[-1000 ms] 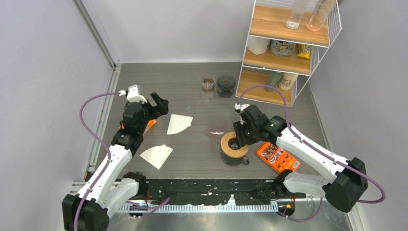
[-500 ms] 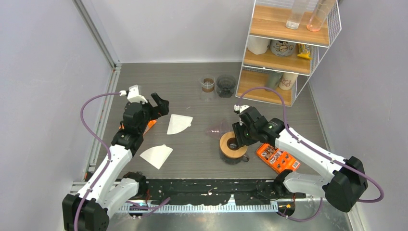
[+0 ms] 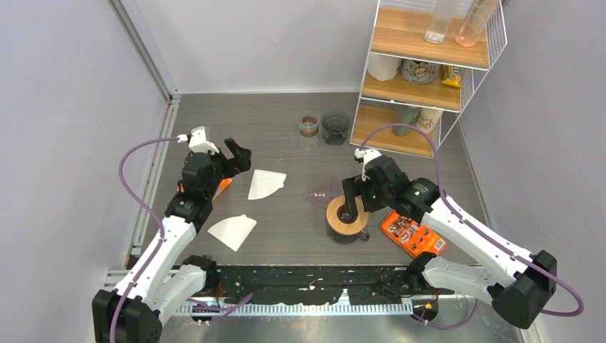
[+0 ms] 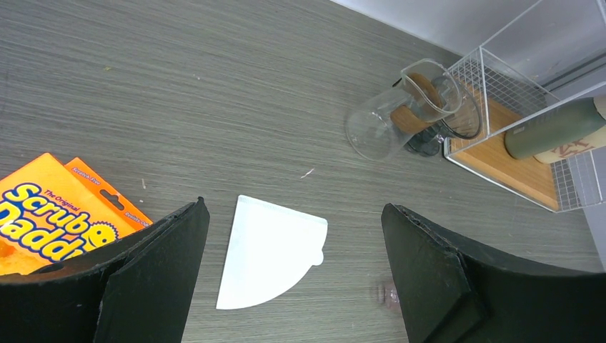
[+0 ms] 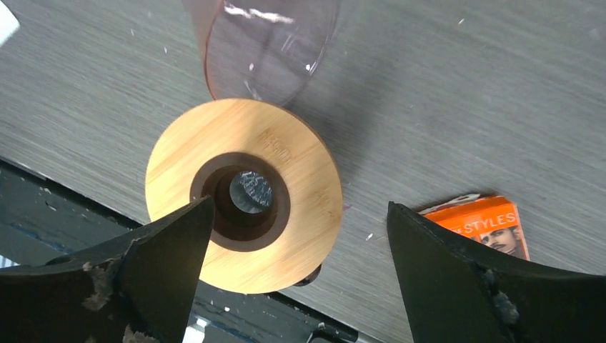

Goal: Place the coffee filter in the dripper

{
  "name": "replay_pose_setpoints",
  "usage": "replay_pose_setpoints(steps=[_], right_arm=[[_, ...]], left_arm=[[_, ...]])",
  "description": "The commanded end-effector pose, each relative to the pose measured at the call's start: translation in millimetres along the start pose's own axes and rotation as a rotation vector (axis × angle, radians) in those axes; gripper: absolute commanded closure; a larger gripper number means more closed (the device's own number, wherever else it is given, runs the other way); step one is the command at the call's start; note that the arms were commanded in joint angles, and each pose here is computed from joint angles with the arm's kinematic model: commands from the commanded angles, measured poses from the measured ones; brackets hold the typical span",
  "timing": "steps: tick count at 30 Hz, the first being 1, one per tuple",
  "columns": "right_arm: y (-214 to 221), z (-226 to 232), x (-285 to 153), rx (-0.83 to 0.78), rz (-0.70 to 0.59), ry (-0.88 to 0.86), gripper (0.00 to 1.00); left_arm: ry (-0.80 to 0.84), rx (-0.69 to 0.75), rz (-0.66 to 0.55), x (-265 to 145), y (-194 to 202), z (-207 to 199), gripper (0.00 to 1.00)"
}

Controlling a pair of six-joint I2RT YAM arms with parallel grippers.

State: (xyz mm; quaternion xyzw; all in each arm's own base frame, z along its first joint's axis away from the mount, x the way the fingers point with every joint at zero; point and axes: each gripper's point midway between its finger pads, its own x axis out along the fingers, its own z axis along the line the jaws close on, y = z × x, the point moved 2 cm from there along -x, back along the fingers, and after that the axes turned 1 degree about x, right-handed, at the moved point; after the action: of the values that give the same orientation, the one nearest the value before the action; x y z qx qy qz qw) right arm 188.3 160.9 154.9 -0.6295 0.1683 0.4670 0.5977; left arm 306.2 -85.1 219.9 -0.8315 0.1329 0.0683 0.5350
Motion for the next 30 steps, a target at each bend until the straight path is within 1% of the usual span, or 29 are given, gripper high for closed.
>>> replay_pose_setpoints(steps=[1, 4, 7, 9, 12, 14, 16, 21, 24, 26, 27, 28, 30], right_arm=[[-44, -6, -34, 0.029, -0.219, 0.049, 0.04], [-66, -19, -52, 0.099, -0.396, 0.114, 0.05], [-78, -32, -60, 0.165, -0.532, 0.176, 0.05], [-75, -49, -59, 0.208, -0.581, 0.262, 0.04], [-72, -77, -63, 0.307, -0.651, 0.417, 0.05], [-67, -88, -59, 0.338, -0.664, 0.466, 0.04], [-63, -98, -53, 0.374, -0.659, 0.499, 0.04], [-47, -120, -28, 0.51, -0.588, 0.511, 0.05], [-37, -130, -18, 0.519, -0.565, 0.55, 0.04], [-30, -132, -14, 0.494, -0.535, 0.564, 0.04], [-29, -133, -13, 0.49, -0.527, 0.573, 0.05], [-28, -134, -15, 0.486, -0.52, 0.582, 0.05], [-28, -135, -17, 0.481, -0.518, 0.592, 0.05]], left_arm=[[0.054, 0.008, -0.049, -3, -12, -9, 0.0], [0.065, 0.006, -0.039, -3, -12, -11, 0.0], [0.068, -0.006, -0.022, -2, -12, -14, 0.0], [0.087, -0.017, -0.006, -2, -12, -19, 0.0], [0.157, -0.056, 0.079, -1, -2, -33, 0.0], [0.218, -0.102, 0.132, 2, 6, -47, 0.0], [0.273, -0.098, 0.192, 4, 19, -67, 0.0], [0.34, 0.067, 0.331, 0, 44, -128, 0.0], [0.391, 0.18, 0.418, -3, 64, -159, 0.0], [0.388, 0.25, 0.516, -1, 86, -170, 0.0], [0.395, 0.274, 0.54, -3, 88, -178, 0.0], [0.387, 0.308, 0.586, 0, 100, -182, 0.0], [0.376, 0.37, 0.629, 0, 112, -193, 0.0]])
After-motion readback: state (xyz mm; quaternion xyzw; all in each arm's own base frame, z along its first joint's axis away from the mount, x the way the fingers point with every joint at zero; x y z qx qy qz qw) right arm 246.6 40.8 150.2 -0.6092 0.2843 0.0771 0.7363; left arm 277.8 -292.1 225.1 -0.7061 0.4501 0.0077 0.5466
